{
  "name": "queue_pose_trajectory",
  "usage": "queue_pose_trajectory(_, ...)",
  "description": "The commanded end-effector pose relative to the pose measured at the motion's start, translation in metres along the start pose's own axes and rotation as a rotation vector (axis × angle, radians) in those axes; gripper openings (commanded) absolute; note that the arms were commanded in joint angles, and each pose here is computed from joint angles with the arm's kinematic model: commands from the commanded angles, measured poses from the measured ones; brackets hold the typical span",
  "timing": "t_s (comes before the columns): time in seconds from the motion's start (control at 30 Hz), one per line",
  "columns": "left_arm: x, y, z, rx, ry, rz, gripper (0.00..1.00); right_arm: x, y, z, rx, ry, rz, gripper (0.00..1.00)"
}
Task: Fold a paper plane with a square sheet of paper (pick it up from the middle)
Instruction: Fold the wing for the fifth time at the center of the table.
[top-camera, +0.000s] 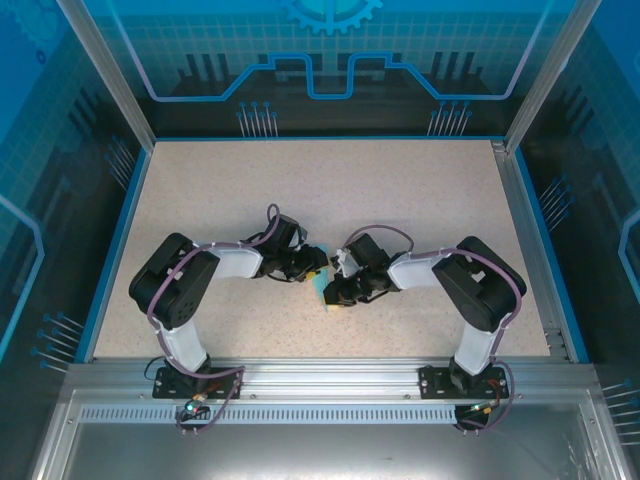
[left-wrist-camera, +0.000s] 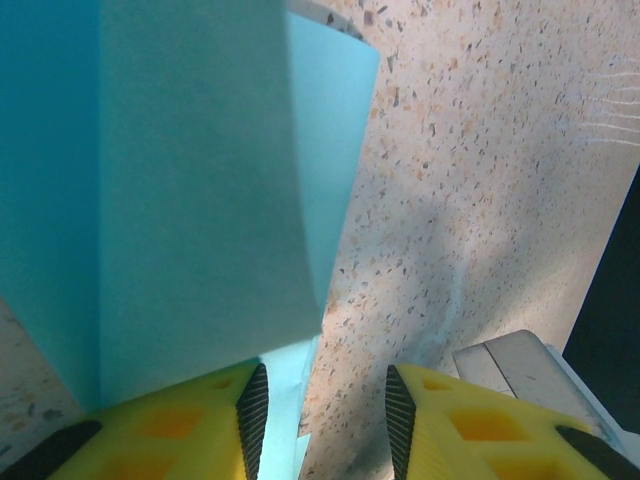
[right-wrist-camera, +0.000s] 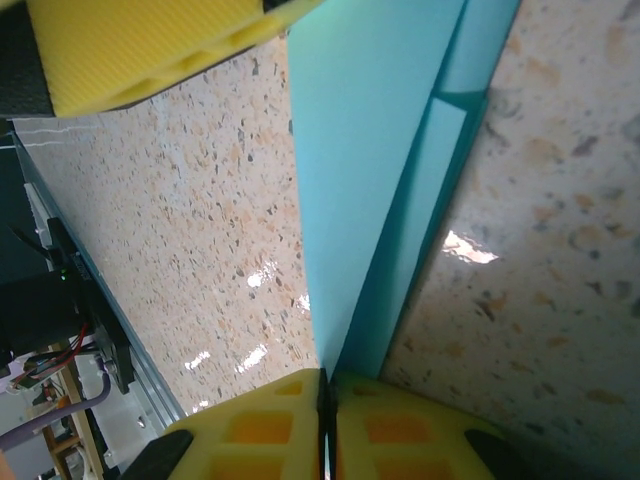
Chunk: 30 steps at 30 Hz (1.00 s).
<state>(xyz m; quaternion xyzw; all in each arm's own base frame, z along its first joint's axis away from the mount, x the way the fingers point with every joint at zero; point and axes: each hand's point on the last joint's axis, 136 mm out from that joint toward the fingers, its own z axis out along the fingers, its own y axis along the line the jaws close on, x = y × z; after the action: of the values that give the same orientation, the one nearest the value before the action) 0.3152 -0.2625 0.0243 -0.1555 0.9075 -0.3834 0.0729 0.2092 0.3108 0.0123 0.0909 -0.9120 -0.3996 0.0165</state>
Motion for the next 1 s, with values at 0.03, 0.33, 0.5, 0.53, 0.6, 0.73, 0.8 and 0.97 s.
queue_pose_trajectory(0.03,0.0,0.02,0.003,-0.079,0.0,-0.025,0.4,0.037,-0.011,0.005,0.033,0.118,0.049,0.11)
queue_pose_trajectory(0.33,0.0,0.021,0.003,-0.084,0.0,-0.028,0.4,0.041,-0.011,0.002,0.039,0.119,0.049,0.1)
queue_pose_trajectory(0.5,0.0,0.021,0.003,-0.084,0.0,-0.028,0.4,0.042,-0.011,0.001,0.039,0.119,0.048,0.13)
queue_pose_trajectory(0.53,0.0,0.021,0.003,-0.085,0.0,-0.028,0.4,0.042,-0.011,0.001,0.042,0.12,0.047,0.13)
queue_pose_trajectory(0.6,0.0,0.021,0.004,-0.085,0.001,-0.03,0.4,0.042,-0.013,0.001,0.056,0.12,0.048,0.13)
queue_pose_trajectory(0.73,0.0,0.02,0.005,-0.085,0.005,-0.028,0.4,0.043,-0.018,0.003,0.074,0.123,0.057,0.08)
queue_pose_trajectory(0.8,0.0,0.021,0.005,-0.086,0.002,-0.028,0.4,0.044,-0.024,0.002,0.1,0.12,0.071,0.06)
queue_pose_trajectory(0.97,0.0,0.022,0.004,-0.089,0.003,-0.031,0.4,0.049,-0.032,0.002,0.135,0.132,0.091,0.04)
